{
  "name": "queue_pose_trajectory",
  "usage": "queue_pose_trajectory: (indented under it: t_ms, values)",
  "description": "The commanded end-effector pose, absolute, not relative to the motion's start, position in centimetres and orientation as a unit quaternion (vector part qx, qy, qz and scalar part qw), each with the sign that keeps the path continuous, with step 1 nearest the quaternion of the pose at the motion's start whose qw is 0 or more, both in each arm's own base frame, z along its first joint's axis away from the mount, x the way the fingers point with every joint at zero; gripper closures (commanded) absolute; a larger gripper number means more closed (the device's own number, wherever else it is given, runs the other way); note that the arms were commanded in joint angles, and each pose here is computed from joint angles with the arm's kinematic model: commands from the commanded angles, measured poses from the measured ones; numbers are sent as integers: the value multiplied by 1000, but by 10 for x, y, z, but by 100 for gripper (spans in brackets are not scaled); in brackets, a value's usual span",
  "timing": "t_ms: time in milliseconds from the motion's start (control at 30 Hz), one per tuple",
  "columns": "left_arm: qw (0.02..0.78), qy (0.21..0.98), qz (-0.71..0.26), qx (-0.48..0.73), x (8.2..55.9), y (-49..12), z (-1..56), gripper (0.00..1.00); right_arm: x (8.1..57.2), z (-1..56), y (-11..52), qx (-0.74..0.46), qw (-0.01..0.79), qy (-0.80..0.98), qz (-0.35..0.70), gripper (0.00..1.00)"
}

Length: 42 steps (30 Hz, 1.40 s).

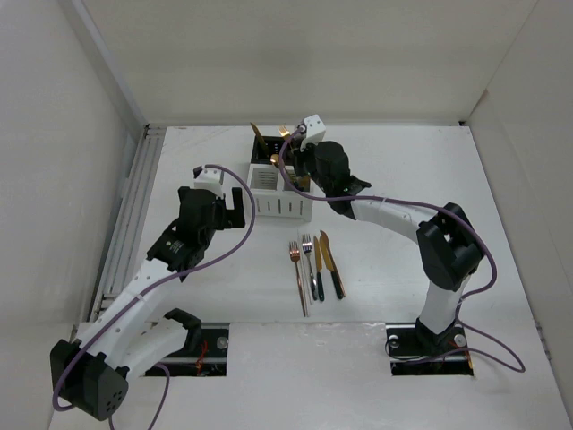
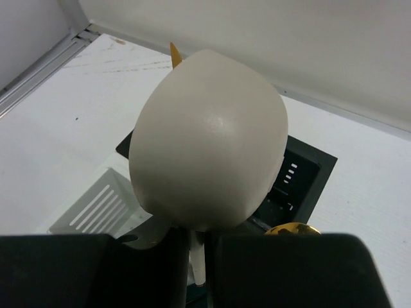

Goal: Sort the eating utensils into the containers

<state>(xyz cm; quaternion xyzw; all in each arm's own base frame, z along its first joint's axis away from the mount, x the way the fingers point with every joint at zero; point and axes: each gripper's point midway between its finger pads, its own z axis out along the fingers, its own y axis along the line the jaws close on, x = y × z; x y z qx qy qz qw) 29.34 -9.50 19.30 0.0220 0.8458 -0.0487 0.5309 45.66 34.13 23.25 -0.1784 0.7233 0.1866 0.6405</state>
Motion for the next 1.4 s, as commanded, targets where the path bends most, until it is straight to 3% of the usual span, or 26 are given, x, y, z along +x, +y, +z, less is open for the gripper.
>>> queue_pose_trajectory:
  t_ms: [0,67,100,133,267,400,467,500,567,667,733,800,1067,1367]
  values:
    - [547,835,-58,3,302,-94,199,0,454,271,336,-168,681,683,203,86]
    - [547,836,-55,-1,305,-92,197,0,445,255,337,-185,667,691,210,75]
    - [540,840,-57,3,306,-94,193,0,443,245,336,-190,654,703,205,61]
    - [540,840,-57,3,306,-94,193,0,442,240,335,-192,647,709,202,54]
    - [537,841,-65,9,311,-100,191,0,443,241,325,-179,646,720,181,38]
    - [534,843,-61,14,318,-103,191,2,440,256,317,-168,655,716,176,37]
    - [526,848,-58,13,322,-103,186,9,434,278,313,-160,666,705,185,37]
    - [525,849,-61,10,327,-101,188,19,431,289,311,-154,670,701,191,37]
    - [528,846,-72,-4,337,-102,196,28,421,323,301,-140,687,685,200,37]
    - [521,849,-83,-28,358,-99,198,33,404,360,283,-122,703,670,204,32]
    - [505,857,-84,-52,376,-91,186,36,398,356,268,-108,700,682,184,26]
    - [504,857,-90,-59,390,-86,184,40,392,360,255,-103,699,686,176,26]
    - [504,858,-76,-60,435,-79,150,42,389,338,216,-69,683,713,142,26]
    - [450,880,-143,-58,419,-115,112,41,397,334,205,-60,682,717,131,24]
